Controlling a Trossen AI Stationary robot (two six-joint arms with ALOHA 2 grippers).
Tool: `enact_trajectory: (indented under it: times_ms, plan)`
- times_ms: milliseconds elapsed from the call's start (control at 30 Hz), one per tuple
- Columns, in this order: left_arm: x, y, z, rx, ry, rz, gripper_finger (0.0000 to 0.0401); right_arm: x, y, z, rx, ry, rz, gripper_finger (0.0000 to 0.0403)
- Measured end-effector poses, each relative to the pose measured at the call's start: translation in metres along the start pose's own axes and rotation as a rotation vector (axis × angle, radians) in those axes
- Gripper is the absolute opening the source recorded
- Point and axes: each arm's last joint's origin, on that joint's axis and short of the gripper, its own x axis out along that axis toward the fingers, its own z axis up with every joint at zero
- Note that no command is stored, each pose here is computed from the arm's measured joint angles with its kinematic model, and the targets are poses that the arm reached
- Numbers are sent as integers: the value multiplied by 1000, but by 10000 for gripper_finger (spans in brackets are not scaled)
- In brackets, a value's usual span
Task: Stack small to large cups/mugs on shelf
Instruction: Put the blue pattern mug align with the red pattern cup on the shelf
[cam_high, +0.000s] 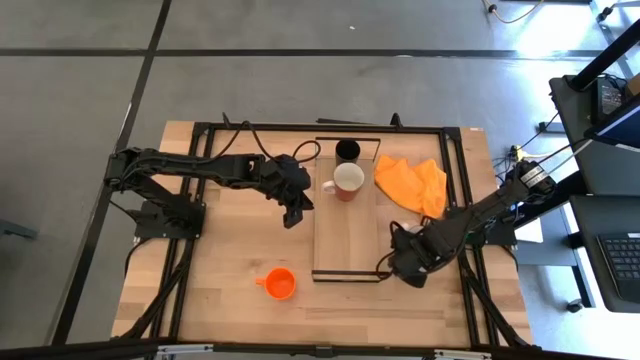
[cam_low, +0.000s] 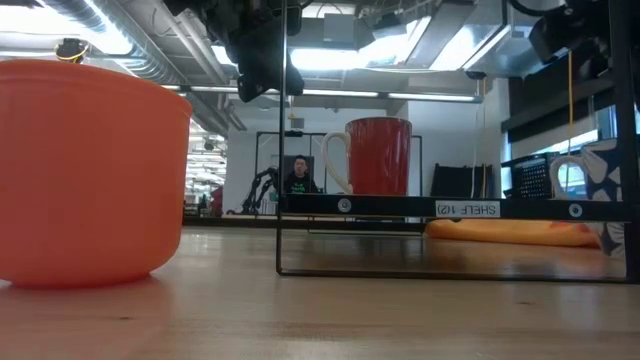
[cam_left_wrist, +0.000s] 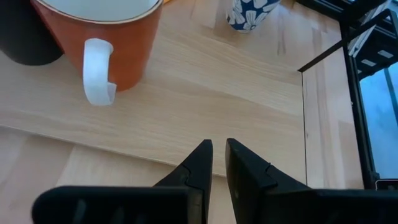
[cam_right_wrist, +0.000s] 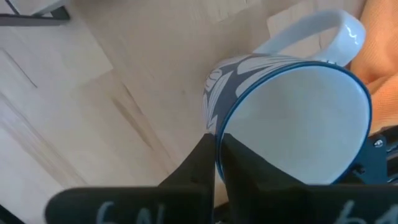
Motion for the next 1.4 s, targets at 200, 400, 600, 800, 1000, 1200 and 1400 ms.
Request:
enact_trajectory:
  times_ms: [200,400,600,800,1000,1200,1400]
  plan:
    - [0,0,0,-3,0,0,39,0,0,0,45,-16,-4,30]
    - [0,0,0,-3,0,0,39,-3,2,1,52,-28,9,67]
    - [0,0,0,-3,0,0,39,-14,4,4,72,-52,35,107]
    - [0,0,0,2,0,0,39,-33,1,6,231,-130,-8,126]
    - [0,0,1,6,-8,-2,39,-52,-14,7,465,-157,7,117]
    - [0,0,1,6,-10,-3,39,-64,-35,11,638,-185,61,102]
    - [0,-1,1,5,-6,-17,39,-62,-53,24,697,-171,37,118]
